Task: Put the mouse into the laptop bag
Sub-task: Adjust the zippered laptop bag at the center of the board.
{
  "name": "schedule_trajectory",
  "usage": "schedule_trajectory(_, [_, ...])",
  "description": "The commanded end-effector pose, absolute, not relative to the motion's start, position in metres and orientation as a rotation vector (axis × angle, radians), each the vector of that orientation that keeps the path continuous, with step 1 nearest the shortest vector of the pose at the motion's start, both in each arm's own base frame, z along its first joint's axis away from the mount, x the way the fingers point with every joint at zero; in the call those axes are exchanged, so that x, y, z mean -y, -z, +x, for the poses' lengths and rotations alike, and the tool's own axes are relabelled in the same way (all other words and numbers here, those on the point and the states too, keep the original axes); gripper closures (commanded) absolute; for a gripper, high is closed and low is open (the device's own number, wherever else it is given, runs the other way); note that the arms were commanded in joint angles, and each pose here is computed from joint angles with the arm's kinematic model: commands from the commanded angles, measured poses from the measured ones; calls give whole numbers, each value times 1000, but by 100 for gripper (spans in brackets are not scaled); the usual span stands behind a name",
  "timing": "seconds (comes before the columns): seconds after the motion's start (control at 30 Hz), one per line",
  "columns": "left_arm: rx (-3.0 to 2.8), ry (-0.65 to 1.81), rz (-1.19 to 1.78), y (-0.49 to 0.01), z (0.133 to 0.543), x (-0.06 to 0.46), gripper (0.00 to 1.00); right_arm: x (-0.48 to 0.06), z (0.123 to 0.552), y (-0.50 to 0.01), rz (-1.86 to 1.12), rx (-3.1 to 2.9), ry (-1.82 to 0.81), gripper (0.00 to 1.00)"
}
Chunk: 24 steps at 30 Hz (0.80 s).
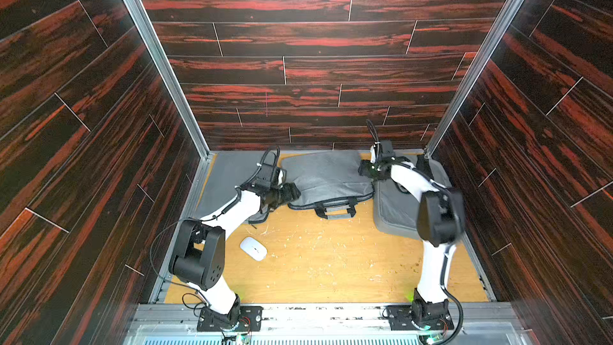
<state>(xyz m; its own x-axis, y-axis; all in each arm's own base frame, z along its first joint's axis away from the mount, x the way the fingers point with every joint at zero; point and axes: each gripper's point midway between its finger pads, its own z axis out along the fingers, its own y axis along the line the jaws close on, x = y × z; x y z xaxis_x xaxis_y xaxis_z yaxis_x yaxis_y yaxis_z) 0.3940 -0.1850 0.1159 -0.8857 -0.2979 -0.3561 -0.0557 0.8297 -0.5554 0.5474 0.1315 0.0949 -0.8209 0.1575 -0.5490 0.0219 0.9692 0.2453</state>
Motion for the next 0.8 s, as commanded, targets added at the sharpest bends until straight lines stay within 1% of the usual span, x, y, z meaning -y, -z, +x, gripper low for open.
schedule_trajectory(0.0, [-2534, 813, -253, -131, 389, 186, 23, -144, 538, -51, 88, -2667, -365, 36])
schedule_trajectory(0.13, [-2548, 830, -240, -129, 377, 186, 22, -165, 508, -20, 92, -2740, -484, 38])
schedule_trajectory(0.23, [-2550, 845, -240, -131, 370, 186, 22, -175, 472, -1, 105, -2819, -480, 39])
schedule_trajectory(0.37, [-2540, 849, -233, -135, 363, 188, 22, -193, 420, 13, 147, -2866, -577, 41])
schedule_trajectory(0.43, [-2545, 843, -228, -134, 358, 189, 22, -202, 394, 18, 135, -2885, -575, 41])
schedule_trajectory(0.6, [-2584, 840, -155, -127, 342, 207, 22, -226, 335, 24, 112, -2916, -628, 42])
schedule_trajectory(0.67, [-2596, 841, -107, -128, 333, 217, 22, -228, 315, 18, 124, -2908, -654, 42])
schedule_trajectory(0.77, [-2591, 797, -39, -133, 317, 224, 22, -220, 297, 2, 151, -2865, -675, 41])
